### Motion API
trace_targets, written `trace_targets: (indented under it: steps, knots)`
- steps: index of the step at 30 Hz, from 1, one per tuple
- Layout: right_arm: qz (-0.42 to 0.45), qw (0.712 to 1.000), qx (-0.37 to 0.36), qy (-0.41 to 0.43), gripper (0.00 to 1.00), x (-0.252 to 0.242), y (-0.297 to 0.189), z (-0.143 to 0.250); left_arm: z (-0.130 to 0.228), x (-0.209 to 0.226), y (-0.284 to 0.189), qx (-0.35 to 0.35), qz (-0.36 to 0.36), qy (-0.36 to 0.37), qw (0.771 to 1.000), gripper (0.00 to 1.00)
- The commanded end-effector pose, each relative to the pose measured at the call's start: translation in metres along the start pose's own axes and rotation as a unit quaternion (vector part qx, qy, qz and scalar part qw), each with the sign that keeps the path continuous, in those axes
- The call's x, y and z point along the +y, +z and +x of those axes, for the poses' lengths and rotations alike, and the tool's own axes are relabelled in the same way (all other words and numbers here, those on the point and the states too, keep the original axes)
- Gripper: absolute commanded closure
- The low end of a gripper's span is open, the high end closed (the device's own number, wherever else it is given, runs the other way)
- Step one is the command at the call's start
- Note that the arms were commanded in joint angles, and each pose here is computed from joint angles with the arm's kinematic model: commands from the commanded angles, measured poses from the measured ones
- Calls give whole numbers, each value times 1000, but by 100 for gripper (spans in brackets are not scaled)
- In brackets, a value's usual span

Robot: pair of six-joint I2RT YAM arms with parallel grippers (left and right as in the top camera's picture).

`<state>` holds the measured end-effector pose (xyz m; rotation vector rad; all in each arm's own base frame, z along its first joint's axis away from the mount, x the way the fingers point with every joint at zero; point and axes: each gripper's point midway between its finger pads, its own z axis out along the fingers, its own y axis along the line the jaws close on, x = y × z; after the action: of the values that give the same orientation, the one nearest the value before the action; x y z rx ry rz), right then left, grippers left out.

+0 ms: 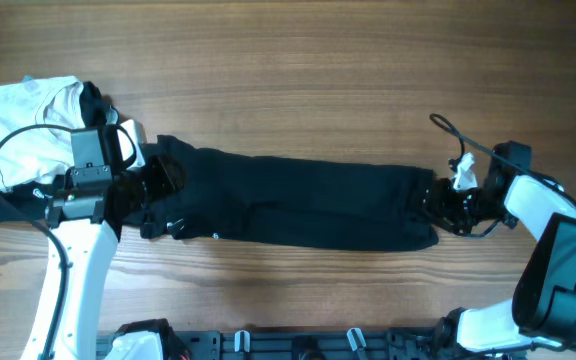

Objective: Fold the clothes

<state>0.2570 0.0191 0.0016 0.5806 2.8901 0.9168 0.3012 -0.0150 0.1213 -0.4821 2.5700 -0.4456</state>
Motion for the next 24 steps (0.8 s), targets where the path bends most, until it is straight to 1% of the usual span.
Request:
trace_targets:
  steps: [1, 2, 3, 4, 7, 9, 10, 11, 12, 13, 15, 16, 18, 19, 20, 21, 22, 24]
  knots:
    - [28, 999, 34, 6, 45, -17, 13, 19, -7, -2, -7, -15, 1, 3, 1000, 45]
    - [28, 999, 36, 7, 34, -17, 13, 20, -7, -2, -7, -15, 1, 3, 1000, 45]
    - [28, 999, 38, 9, 32, -17, 13, 21, -7, -2, -7, -15, 2, 3, 1000, 45]
    - [28, 999, 40, 10, 33, -17, 13, 22, -7, -2, -7, -15, 1, 3, 1000, 45]
    - [28, 999, 36, 7, 47, -17, 13, 20, -6, -2, -7, -13, 1, 3, 1000, 45]
    - [26, 999, 33, 6, 46, -16, 14, 19, -6, -2, -7, -14, 1, 3, 1000, 45]
    - [26, 999, 34, 6, 36, -16, 14, 19, -6, -2, -7, -14, 1, 3, 1000, 45]
    - [33, 999, 34, 9, 29, -19, 13, 19, -6, -2, -7, -14, 1, 3, 1000, 44]
    - [52, 997, 31, 41, 28, -26, 12, 19, -6, -2, -7, -13, 1, 3, 1000, 45]
    - [42, 998, 24, 48, 27, -25, 10, 16, -6, -2, -7, -12, 0, 3, 1000, 44]
    - [-26, 999, 17, 15, 23, -7, 8, 11, -4, -1, -7, -10, 0, 2, 1000, 45]
    - [-53, 998, 12, 12, 20, 0, 5, 9, -4, -1, -7, -9, -1, 2, 1000, 45]
    - [-73, 997, 11, 15, 18, 6, 4, 9, -4, -1, -7, -9, -1, 2, 1000, 45]
    - [-76, 997, 14, 26, 11, 7, 4, 10, -4, -1, -7, -9, -1, 2, 1000, 44]
    - [-71, 996, 16, 44, 8, 5, 4, 11, -4, -1, -7, -9, -1, 2, 1000, 44]
    - [-47, 995, 18, 88, 3, -3, 5, 11, -4, -1, -7, -9, -1, 2, 1000, 44]
    - [-19, 991, 19, 128, 1, -12, 5, 12, -4, -1, -7, -8, -1, 2, 1000, 44]
    - [-10, 988, 18, 150, 0, -15, 5, 12, -4, -1, -7, -8, -1, 2, 1000, 44]
